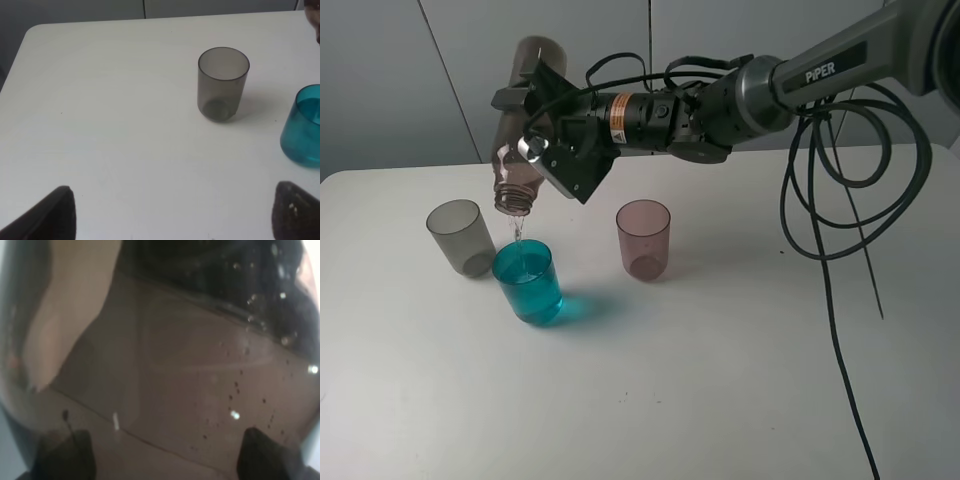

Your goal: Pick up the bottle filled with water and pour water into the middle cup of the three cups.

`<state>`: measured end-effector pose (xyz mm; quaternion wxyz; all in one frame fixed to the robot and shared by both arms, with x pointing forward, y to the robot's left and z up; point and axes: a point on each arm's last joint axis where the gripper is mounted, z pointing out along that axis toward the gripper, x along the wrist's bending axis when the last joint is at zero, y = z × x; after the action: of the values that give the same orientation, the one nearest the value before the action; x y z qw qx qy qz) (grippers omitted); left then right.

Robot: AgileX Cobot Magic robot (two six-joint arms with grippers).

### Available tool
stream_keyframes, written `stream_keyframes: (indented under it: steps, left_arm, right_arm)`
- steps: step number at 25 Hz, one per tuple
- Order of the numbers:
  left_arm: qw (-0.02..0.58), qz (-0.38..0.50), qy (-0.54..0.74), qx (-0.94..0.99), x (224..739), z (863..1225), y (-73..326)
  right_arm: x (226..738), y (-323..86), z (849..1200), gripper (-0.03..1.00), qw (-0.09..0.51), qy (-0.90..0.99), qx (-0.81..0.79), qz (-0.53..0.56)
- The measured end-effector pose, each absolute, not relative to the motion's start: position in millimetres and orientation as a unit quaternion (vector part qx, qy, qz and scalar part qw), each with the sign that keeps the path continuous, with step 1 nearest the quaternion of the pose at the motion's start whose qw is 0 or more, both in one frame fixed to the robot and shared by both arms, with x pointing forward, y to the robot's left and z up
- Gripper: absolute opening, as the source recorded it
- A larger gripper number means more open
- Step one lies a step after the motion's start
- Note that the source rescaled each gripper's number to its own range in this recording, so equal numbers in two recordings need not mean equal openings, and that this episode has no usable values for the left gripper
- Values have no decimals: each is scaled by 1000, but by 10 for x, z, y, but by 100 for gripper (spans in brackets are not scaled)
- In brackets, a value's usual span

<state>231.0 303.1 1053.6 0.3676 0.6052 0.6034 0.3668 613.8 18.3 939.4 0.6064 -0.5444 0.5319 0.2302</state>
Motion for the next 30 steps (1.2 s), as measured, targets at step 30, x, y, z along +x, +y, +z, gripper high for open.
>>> stream_keyframes:
  steps: [30]
  left_arm:
    - [368,367,603,605,2310,10536,3031]
  right_arm:
    - [6192,54,9669,0,326,770,-35,548]
